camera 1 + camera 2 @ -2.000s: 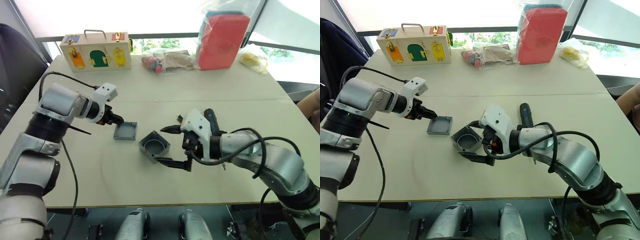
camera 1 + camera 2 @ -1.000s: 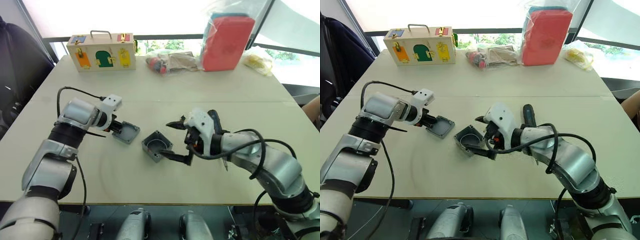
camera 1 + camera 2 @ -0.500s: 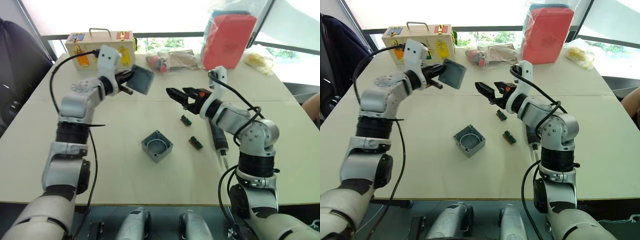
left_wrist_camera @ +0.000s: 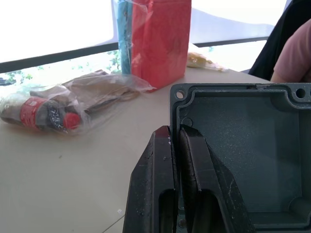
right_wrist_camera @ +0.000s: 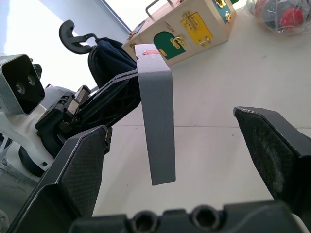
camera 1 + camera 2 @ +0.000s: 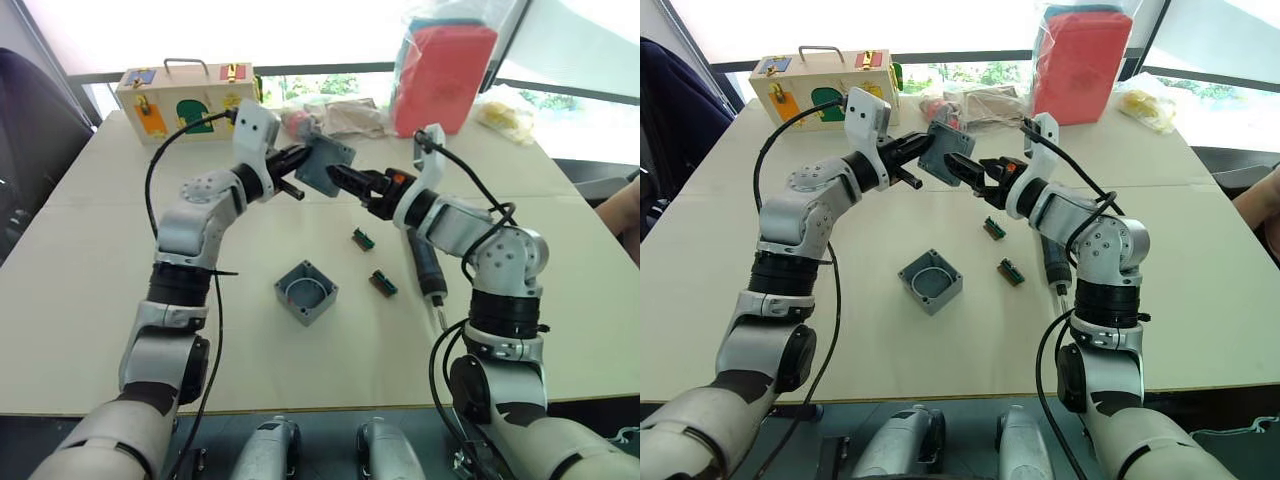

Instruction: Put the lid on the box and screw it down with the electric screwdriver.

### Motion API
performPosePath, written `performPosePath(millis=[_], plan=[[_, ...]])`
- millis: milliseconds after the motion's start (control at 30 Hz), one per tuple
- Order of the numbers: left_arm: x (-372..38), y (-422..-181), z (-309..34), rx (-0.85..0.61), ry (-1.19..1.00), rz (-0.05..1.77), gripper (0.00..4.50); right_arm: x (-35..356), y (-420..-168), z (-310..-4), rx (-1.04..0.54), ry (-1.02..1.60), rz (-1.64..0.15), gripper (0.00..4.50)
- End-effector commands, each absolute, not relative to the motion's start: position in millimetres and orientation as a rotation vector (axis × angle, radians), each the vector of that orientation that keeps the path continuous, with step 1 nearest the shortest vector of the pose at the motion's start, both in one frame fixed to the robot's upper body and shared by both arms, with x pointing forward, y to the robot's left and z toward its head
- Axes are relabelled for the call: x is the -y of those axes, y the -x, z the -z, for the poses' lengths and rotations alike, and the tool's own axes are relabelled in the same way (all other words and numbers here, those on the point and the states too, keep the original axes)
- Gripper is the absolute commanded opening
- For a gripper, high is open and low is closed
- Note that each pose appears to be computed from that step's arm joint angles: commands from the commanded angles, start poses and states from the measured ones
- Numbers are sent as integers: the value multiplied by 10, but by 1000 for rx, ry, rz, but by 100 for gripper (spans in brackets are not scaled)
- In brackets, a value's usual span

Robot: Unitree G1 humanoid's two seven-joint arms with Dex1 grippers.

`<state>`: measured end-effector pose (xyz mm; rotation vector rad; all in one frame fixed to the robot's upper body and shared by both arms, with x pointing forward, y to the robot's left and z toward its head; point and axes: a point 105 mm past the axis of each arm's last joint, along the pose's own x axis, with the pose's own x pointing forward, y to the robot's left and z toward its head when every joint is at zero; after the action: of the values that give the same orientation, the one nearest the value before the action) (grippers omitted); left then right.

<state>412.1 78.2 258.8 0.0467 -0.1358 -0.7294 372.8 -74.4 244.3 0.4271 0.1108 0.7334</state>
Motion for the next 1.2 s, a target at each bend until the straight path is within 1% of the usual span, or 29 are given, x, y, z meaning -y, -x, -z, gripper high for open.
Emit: performPosePath(millis=[33, 100, 133, 167, 200, 267, 300, 333, 367, 400, 467, 533, 567, 600, 633, 667, 733, 800, 900, 967, 1033, 1067, 1100, 1200], plan=[[-767, -4043, -2823, 220, -21, 750, 0, 751, -3673, -2578, -52, -422, -749, 357], [-771, -4046, -2829, 219, -14, 750, 0, 743, -3667, -2572, -51, -422, -751, 308], [-770, -4048, -2833, 218, -10, 751, 0, 736, -3664, -2572, -51, -423, -753, 274], [-769, -4049, -2838, 218, -6, 753, 0, 730, -3661, -2572, -51, -424, -756, 258], [-771, -4052, -2843, 217, 1, 753, 0, 721, -3659, -2573, -50, -426, -758, 205], [-778, -4056, -2850, 215, 9, 754, 0, 712, -3657, -2576, -48, -431, -761, 134], [-788, -4059, -2850, 214, 15, 752, 0, 710, -3653, -2578, -46, -433, -762, 86], [-801, -4061, -2844, 211, 18, 750, 0, 711, -3650, -2579, -45, -436, -763, 58], [-815, -4060, -2833, 207, 20, 748, 0, 709, -3640, -2582, -42, -434, -767, 17], [-823, -4059, -2825, 204, 22, 747, 0, 708, -3634, -2585, -39, -433, -770, 16], [-842, -4047, -2802, 192, 25, 755, 66, 707, -3629, -2601, -31, -435, -773, 16], [-885, -4040, -2814, 194, 37, 754, 119, 711, -3628, -2617, -20, -433, -772, 16], [-901, -4040, -2822, 196, 41, 751, 167, 713, -3627, -2621, -16, -432, -771, 16], [-970, -4033, -2841, 190, 54, 751, 195, 716, -3625, -2629, -6, -420, -768, 16], [-1038, -4019, -2861, 180, 71, 756, 247, 724, -3624, -2641, 8, -405, -762, 16], [-1122, -3981, -2912, 171, 90, 773, 271, 756, -3619, -2672, 40, -383, -743, 16], [-1234, -3899, -3020, 162, 120, 805, 354, 851, -3586, -2740, 108, -350, -706, 16], [-1389, -3780, -3173, 151, 140, 839, 354, 1011, -3465, -2804, 195, -240, -654, 16], [-1594, -3713, -3238, 111, 146, 832, 354, 1033, -3261, -2781, 268, 68, -629, 16], [-1685, -3737, -3199, 76, 153, 810, 298, 1000, -3166, -2747, 327, 296, -610, 16], [-1690, -3747, -3073, 20, 139, 823, 237, 930, -3047, -2692, 448, 590, -593, 16], [-1668, -3742, -3015, -5, 137, 840, 185, 883, -3001, -2612, 485, 709, -600, 16], [-1633, -3734, -2955, -26, 137, 865, 151, 833, -2960, -2490, 519, 848, -609, 16], [-1556, -3760, -2855, -53, 140, 900, 19, 720, -2875, -2110, 573, 1129, -665, 16]])
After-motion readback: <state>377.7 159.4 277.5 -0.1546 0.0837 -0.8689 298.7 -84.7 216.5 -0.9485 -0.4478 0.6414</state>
